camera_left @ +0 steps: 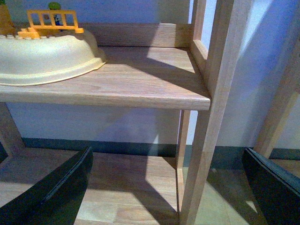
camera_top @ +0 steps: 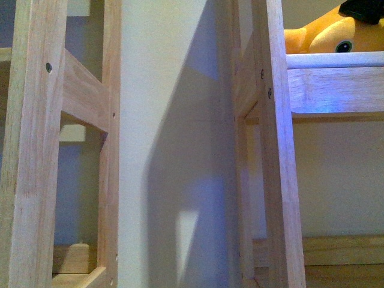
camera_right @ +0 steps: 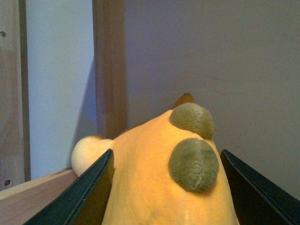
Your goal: Put away toys
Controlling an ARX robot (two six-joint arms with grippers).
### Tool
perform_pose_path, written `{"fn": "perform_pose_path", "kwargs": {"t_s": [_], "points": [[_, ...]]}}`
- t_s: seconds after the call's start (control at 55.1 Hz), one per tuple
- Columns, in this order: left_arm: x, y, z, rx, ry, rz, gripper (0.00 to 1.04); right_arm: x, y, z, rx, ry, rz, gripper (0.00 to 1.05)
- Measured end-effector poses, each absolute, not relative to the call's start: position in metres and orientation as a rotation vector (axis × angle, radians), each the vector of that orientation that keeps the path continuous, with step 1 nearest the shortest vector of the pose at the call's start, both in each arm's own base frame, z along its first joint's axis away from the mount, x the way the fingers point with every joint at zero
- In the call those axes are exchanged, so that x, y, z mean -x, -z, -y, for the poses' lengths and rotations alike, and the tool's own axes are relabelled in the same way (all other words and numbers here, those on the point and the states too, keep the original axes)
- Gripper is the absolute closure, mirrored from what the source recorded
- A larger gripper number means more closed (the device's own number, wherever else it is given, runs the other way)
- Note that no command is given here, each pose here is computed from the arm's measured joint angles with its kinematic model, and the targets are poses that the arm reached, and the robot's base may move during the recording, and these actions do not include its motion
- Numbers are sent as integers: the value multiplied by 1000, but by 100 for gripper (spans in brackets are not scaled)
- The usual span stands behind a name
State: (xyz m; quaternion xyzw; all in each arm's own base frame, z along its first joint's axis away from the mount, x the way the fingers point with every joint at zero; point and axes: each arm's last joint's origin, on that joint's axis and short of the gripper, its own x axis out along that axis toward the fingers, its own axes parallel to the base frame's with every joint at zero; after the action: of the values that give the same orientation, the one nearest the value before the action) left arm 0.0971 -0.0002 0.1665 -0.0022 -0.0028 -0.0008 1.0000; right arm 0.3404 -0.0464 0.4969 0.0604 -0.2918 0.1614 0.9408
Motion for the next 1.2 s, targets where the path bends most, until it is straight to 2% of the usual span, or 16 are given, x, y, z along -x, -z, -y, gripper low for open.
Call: {"fn": "perform_pose_path", "kwargs": {"t_s": [0.054,0.109,0.509,0.727,0.799,1.035,1.199], "points": [[-97,-167,0,4,2,6,6,-339,-498,46,-126,-327,599,12],[-97,-167,0,4,2,6,6,-338,-498,44,-128,-328,602,5],[-97,-167,0,4,2,6,6,-309,-522,30,-112,-211,708,7],[-97,-167,0,4,2,6,6,-233,-526,25,-69,-194,820,7],[-97,-167,0,4,2,6,6,-205,-515,25,-51,-201,828,7],[-97,-167,0,4,2,6,6,-157,-483,24,-79,-181,809,7],[-97,-167,0,4,2,6,6,-106,-445,15,-106,-85,840,7]]}}
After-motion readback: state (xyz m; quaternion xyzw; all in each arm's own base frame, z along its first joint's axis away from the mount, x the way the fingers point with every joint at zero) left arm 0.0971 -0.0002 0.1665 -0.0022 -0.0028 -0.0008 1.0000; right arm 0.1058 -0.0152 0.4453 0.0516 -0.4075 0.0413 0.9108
